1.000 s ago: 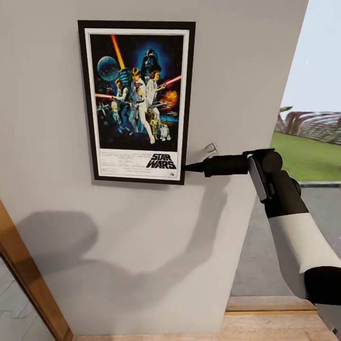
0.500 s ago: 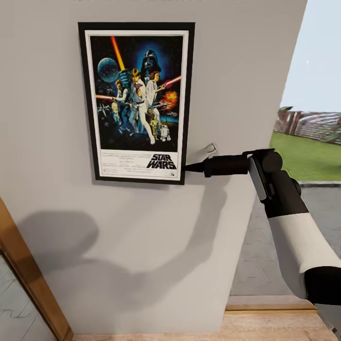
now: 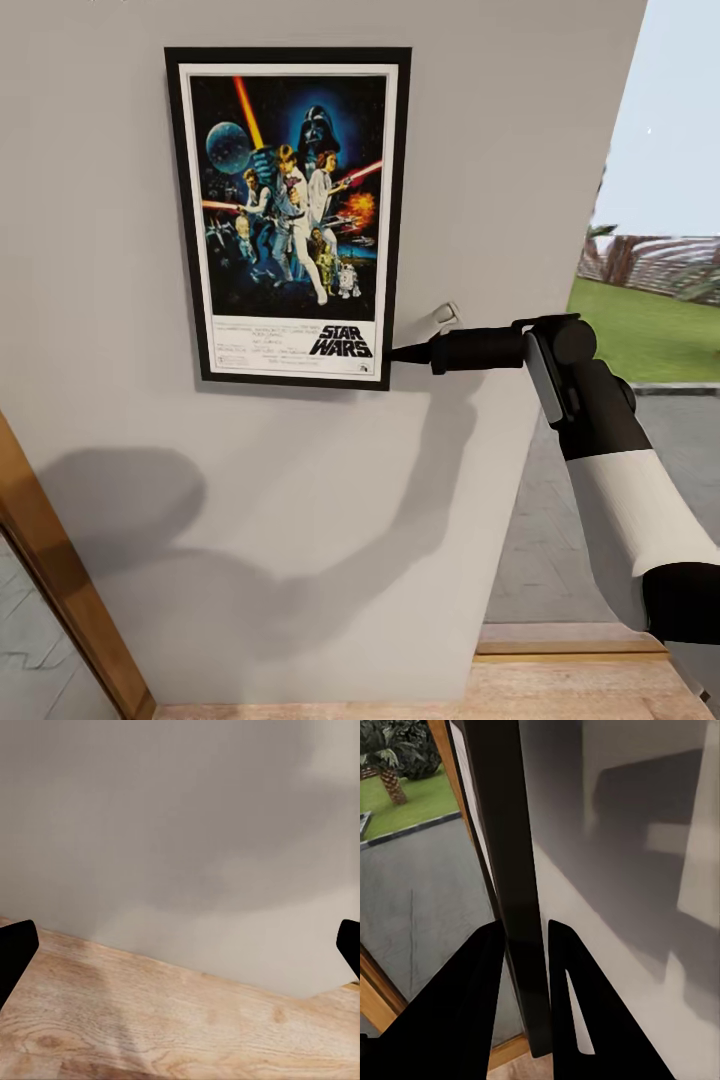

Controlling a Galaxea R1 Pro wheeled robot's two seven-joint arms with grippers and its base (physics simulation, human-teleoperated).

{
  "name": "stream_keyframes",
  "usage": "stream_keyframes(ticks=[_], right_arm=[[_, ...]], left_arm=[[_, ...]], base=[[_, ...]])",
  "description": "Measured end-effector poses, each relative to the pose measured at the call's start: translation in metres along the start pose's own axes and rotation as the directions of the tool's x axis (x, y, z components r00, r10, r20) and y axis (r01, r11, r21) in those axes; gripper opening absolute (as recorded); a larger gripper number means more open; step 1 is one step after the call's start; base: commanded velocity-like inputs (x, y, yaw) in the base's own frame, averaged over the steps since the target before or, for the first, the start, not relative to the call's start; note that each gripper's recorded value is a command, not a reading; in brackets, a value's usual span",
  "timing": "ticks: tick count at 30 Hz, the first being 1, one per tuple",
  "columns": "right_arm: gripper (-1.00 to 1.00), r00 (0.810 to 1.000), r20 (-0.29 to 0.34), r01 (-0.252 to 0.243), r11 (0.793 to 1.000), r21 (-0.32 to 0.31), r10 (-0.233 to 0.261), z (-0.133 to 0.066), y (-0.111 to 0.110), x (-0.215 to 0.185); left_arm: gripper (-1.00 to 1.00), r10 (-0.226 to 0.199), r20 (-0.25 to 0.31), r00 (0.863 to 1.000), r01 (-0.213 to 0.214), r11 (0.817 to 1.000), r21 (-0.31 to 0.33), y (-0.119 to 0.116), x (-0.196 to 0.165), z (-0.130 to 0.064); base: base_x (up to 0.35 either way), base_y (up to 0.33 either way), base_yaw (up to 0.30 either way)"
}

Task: Pick up the poster from the kitchen countertop and hang it on one of the wall nails in the kitchen.

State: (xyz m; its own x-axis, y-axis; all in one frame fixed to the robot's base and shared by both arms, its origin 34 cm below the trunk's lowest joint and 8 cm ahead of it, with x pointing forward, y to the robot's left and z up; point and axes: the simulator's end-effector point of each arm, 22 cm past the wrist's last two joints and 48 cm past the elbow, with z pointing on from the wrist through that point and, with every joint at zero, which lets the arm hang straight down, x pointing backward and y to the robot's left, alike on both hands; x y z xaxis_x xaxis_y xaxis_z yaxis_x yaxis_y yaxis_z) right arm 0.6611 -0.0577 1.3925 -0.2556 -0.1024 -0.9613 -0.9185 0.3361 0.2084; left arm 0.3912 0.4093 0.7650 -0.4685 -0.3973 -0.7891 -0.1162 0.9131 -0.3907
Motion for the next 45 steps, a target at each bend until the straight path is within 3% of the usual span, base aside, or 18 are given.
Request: stream_keyframes(ticks=[45], right_arm=[[-1.0,1.0,-0.001,0.001,1.0,-0.002,-0.001,0.001,0.0008,0.0001]], left_arm=[[1.0,0.003,0.001,1.0,-0.003,1.0,-0.001,0.0015,-0.0012,-0.0005]], base=[[0.0,0.014,0.0]])
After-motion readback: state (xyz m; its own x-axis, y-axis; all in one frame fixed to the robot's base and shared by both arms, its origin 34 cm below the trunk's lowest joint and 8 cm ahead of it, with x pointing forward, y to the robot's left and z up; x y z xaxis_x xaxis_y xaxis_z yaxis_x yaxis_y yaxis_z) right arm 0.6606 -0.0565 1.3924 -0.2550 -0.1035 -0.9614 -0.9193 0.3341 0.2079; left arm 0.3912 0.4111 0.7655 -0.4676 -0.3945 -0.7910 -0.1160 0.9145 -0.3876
